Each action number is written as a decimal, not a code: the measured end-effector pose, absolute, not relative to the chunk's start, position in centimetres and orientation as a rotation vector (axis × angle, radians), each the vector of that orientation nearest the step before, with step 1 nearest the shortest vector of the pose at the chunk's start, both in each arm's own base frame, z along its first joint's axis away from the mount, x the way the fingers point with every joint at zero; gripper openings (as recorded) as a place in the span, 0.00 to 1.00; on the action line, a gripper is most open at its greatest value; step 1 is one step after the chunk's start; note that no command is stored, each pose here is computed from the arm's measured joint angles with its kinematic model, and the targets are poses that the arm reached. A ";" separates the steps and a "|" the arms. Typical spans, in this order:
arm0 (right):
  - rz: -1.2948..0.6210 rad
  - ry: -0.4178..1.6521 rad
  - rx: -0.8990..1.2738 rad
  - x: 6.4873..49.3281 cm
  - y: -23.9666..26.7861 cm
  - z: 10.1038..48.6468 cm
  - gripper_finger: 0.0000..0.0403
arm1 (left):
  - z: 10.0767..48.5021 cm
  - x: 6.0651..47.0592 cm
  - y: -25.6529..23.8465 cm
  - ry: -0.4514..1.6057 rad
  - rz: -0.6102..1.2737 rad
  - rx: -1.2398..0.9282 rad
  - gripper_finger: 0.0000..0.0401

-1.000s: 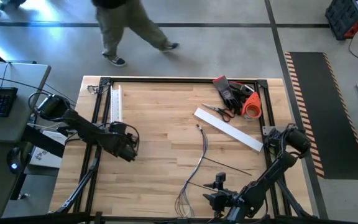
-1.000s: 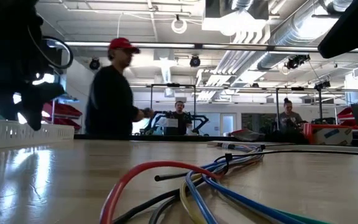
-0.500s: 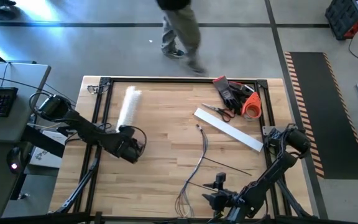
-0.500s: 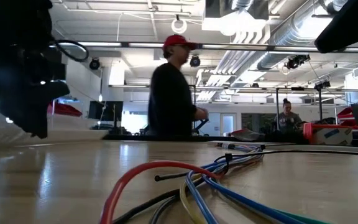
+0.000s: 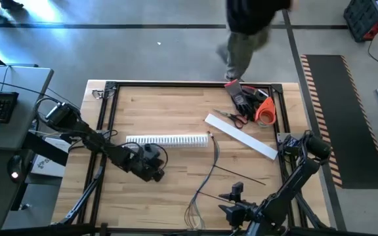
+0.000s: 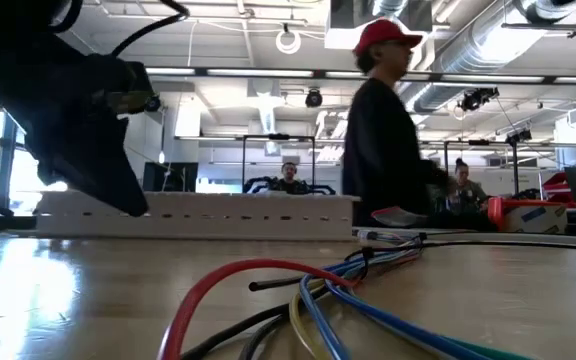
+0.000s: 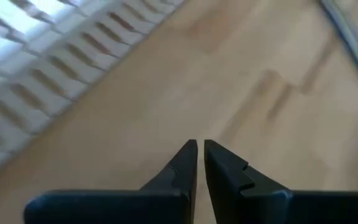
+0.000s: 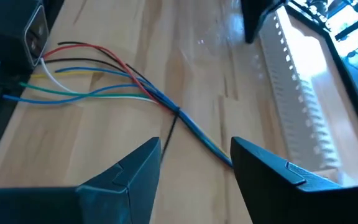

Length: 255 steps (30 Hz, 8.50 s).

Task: Ziptie cables
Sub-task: Put the cable into the cable duct

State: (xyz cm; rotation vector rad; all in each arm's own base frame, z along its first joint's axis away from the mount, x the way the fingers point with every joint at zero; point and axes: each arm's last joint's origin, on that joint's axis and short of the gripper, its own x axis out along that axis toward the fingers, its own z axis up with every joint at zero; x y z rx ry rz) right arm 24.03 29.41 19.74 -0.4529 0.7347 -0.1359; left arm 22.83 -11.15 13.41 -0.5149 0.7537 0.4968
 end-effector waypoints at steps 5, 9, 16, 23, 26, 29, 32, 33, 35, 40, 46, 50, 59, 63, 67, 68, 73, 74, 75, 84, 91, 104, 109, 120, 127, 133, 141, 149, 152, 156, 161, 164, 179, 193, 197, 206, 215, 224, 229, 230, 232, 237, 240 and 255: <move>-0.136 0.730 -0.446 23.9 29.2 20.7 0.46 | 11.8 24.6 -12.7 0.698 0.401 -0.499 0.03; -0.138 0.730 -0.447 23.9 29.0 20.8 0.46 | 13.1 26.3 -13.7 0.690 0.386 -0.369 0.03; -0.157 0.738 -0.428 24.5 28.6 20.8 0.46 | 17.6 28.8 -14.1 0.750 0.355 0.249 0.10; -0.170 0.737 -0.405 24.7 28.4 20.8 0.46 | 16.2 29.2 -10.9 0.890 0.390 0.484 0.21; -0.169 0.738 -0.405 24.7 28.4 20.8 0.46 | 15.1 29.3 -10.0 0.946 0.376 0.575 0.22; -0.172 0.738 -0.401 24.6 28.4 20.8 0.46 | 14.1 29.6 -9.4 0.986 0.388 0.623 0.21; -0.172 0.738 -0.405 24.6 28.4 20.8 0.46 | 13.3 29.9 -8.7 1.011 0.421 0.640 0.21; -0.172 0.738 -0.406 24.6 28.4 20.8 0.46 | 13.2 30.0 -8.5 1.015 0.432 0.648 0.21; -0.172 0.738 -0.406 24.6 28.4 20.8 0.46 | 12.9 30.1 -8.2 1.024 0.445 0.656 0.21; -0.173 0.739 -0.412 24.6 28.4 20.8 0.46 | 13.1 30.3 -8.1 0.994 0.486 0.605 0.25; -0.178 0.738 -0.400 24.6 28.4 20.8 0.46 | 14.4 31.4 -8.5 0.971 0.462 0.636 0.33; -0.179 0.737 -0.396 24.6 28.4 20.8 0.46 | 14.5 31.6 -7.8 0.996 0.478 0.674 0.44; -0.190 0.735 -0.370 24.6 28.4 20.8 0.46 | 11.4 32.1 -5.3 1.123 0.560 0.718 0.41; -0.187 0.734 -0.369 24.5 28.5 20.7 0.46 | 10.7 32.1 -5.3 1.127 0.597 0.728 0.23; -0.182 0.732 -0.375 24.4 28.6 20.8 0.46 | 12.4 32.5 -6.3 1.136 0.503 0.610 0.03; -0.182 0.731 -0.376 24.3 28.6 20.8 0.46 | 12.9 32.6 -6.6 1.143 0.471 0.572 0.02; -0.176 0.733 -0.395 24.4 28.6 20.8 0.46 | 15.1 33.8 -7.2 1.147 0.262 0.355 0.02; -0.171 0.735 -0.405 24.4 28.6 20.8 0.46 | 15.2 33.9 -7.2 1.148 0.251 0.343 0.01; -0.166 0.740 -0.416 24.4 28.5 20.7 0.46 | 15.1 33.9 -7.0 1.154 0.257 0.343 0.01; -0.027 1.017 -0.478 26.7 25.4 20.0 0.46 | 15.0 33.6 -4.5 1.201 0.414 0.331 0.19; 0.196 1.152 -0.601 30.2 20.3 17.2 0.46 | 17.1 32.4 -5.0 1.195 0.407 0.251 0.36; 0.429 1.203 -0.369 34.3 13.7 13.0 0.34 | 21.4 29.2 -15.8 0.781 0.320 0.082 0.30; 0.356 1.139 -0.355 34.8 15.0 12.3 0.23 | 19.8 28.8 -20.3 0.708 0.206 0.045 0.27; -0.005 0.796 0.198 38.6 14.5 13.9 0.02 | 19.6 21.9 -21.1 0.829 0.467 -0.024 0.15; -0.062 0.763 0.266 39.5 12.9 13.8 0.01 | 20.0 20.7 -22.1 0.765 0.454 -0.018 0.12; -0.023 0.762 0.228 40.0 13.3 12.1 0.01 | 18.9 22.3 -23.2 0.726 0.371 0.024 0.19; 0.052 0.802 0.242 40.2 13.6 10.3 0.11 | 15.4 24.7 -23.0 0.833 0.363 0.076 0.41; 0.074 0.799 0.214 40.2 13.8 10.2 0.33 | 12.0 26.7 -21.7 0.950 0.408 0.048 0.47; 0.099 0.799 0.200 40.2 13.8 10.3 0.34 | 11.5 27.3 -21.2 0.994 0.414 0.017 0.47; 0.143 0.810 0.180 39.8 14.3 10.8 0.35 | 10.6 27.7 -20.8 1.068 0.408 -0.011 0.43; 0.149 0.833 0.031 37.8 15.9 13.9 0.35 | 10.5 27.8 -20.8 1.103 0.387 -0.040 0.27; 0.109 0.865 -0.084 36.0 16.5 16.1 0.35 | 10.4 27.8 -21.0 1.132 0.365 -0.083 0.12; 0.135 1.271 -0.465 31.2 13.7 16.6 0.44 | 17.0 25.6 -25.2 1.122 0.083 0.008 0.01; 0.488 1.064 -0.665 34.2 12.8 14.6 0.55 | 18.3 24.0 -27.0 1.089 0.073 0.062 0.00; 0.506 1.122 -0.693 34.4 11.9 13.2 0.51 | 18.3 23.8 -27.2 1.090 0.069 0.065 0.00; 0.549 1.209 -0.610 34.5 10.8 11.8 0.23 | 19.2 23.1 -27.4 0.976 0.116 0.117 0.00; 0.404 1.320 -0.427 34.2 11.8 13.1 0.00 | 22.5 21.6 -26.1 0.786 0.244 0.177 0.00; 0.165 1.316 -0.569 32.4 11.6 19.2 0.00 | 24.8 20.2 -23.3 0.777 0.374 0.195 0.00; 0.185 1.271 -0.471 32.9 10.5 20.0 0.00 | 25.7 19.8 -22.1 0.802 0.397 0.211 0.00; 0.207 1.247 -0.460 33.2 10.4 19.7 0.00 | 25.8 19.8 -22.3 0.812 0.373 0.213 0.00; 0.261 1.232 -0.459 33.6 10.3 18.6 0.03 | 25.8 19.9 -22.5 0.826 0.337 0.204 0.00; 0.326 1.174 -0.484 34.5 9.9 16.4 0.20 | 25.7 19.8 -23.0 0.835 0.305 0.188 0.00; 0.349 1.202 -0.525 34.7 9.4 15.2 0.33 | 25.7 19.6 -23.2 0.833 0.298 0.187 0.00; 0.364 1.332 -0.418 35.0 7.1 13.0 0.04 | 25.7 19.6 -23.3 0.826 0.293 0.175 0.00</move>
